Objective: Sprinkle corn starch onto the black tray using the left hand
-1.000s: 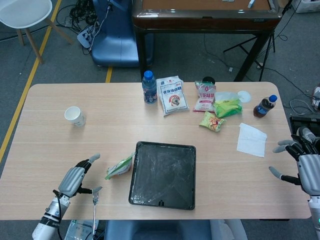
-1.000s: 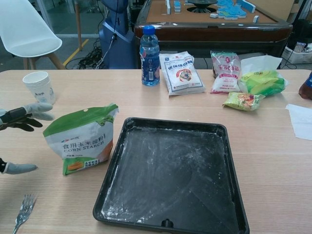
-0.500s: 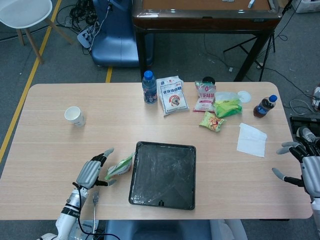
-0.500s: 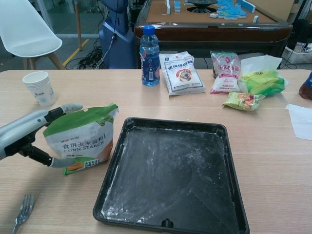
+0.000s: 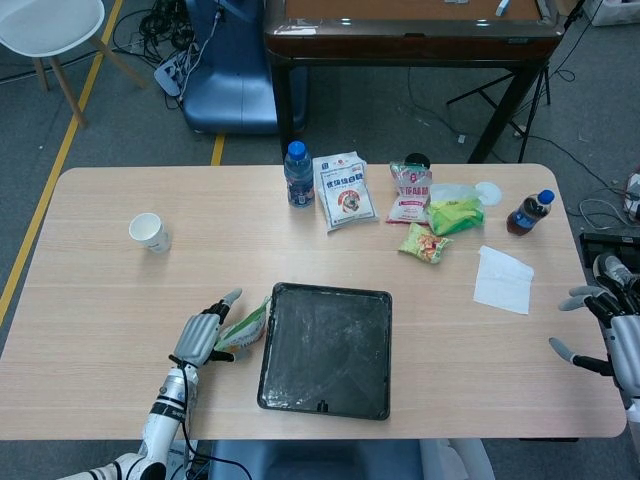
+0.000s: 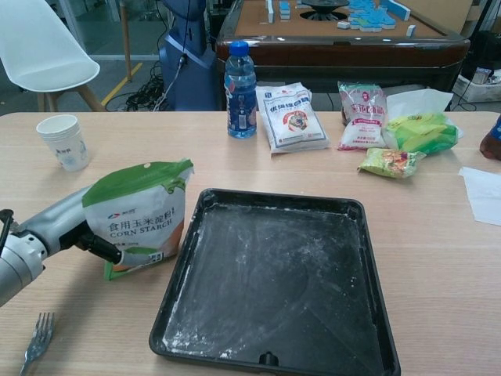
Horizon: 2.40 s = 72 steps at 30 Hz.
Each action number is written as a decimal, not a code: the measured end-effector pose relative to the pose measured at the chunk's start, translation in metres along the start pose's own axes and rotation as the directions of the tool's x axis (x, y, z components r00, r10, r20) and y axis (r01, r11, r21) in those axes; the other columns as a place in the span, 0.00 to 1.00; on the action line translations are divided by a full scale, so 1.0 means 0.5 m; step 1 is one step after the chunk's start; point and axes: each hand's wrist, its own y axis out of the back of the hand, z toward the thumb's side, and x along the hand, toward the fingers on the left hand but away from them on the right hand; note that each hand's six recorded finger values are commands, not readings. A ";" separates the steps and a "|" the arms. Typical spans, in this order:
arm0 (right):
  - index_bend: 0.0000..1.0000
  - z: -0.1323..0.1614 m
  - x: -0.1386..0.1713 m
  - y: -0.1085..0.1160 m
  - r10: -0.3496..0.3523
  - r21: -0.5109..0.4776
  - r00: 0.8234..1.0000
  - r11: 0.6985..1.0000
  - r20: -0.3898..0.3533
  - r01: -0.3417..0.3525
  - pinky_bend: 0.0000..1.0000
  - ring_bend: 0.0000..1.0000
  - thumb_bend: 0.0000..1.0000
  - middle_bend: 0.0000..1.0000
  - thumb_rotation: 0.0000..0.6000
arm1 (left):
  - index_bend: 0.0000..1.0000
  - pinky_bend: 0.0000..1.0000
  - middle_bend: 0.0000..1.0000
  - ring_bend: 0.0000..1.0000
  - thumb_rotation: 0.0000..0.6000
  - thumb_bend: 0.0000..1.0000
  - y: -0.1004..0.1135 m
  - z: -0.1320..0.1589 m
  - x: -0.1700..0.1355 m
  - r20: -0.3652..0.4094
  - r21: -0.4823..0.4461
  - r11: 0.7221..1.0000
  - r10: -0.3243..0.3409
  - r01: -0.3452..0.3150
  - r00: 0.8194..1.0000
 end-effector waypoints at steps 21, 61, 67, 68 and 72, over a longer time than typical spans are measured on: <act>0.44 -0.004 0.003 0.001 -0.002 0.001 1.000 1.000 0.013 0.002 0.18 0.15 0.14 0.34 1.00 | 0.45 0.53 0.48 0.50 1.00 0.17 -0.002 -0.023 0.042 -0.013 -0.151 0.987 0.059 -0.060 0.998; 0.44 0.014 0.007 0.003 -0.022 -0.013 1.000 1.000 -0.004 0.022 0.18 0.15 0.14 0.34 1.00 | 0.53 0.60 0.63 0.62 1.00 0.35 0.125 0.146 0.052 0.623 0.282 0.949 -0.069 -0.141 0.779; 0.44 0.012 0.008 0.001 -0.022 -0.019 1.000 1.000 -0.002 0.022 0.18 0.15 0.14 0.34 1.00 | 0.53 0.60 0.63 0.62 1.00 0.35 0.117 0.177 0.050 0.651 0.440 0.860 -0.108 -0.258 0.751; 0.44 0.011 0.008 0.000 -0.022 -0.020 1.000 1.000 -0.002 0.022 0.18 0.15 0.14 0.34 1.00 | 0.52 0.60 0.63 0.62 1.00 0.35 0.114 0.182 0.049 0.655 0.472 0.835 -0.117 -0.283 0.747; 0.44 0.008 0.007 -0.004 -0.018 -0.026 1.000 1.000 0.001 0.018 0.18 0.15 0.14 0.34 1.00 | 0.51 0.60 0.63 0.62 1.00 0.35 0.100 0.190 0.046 0.663 0.576 0.731 -0.156 -0.367 0.732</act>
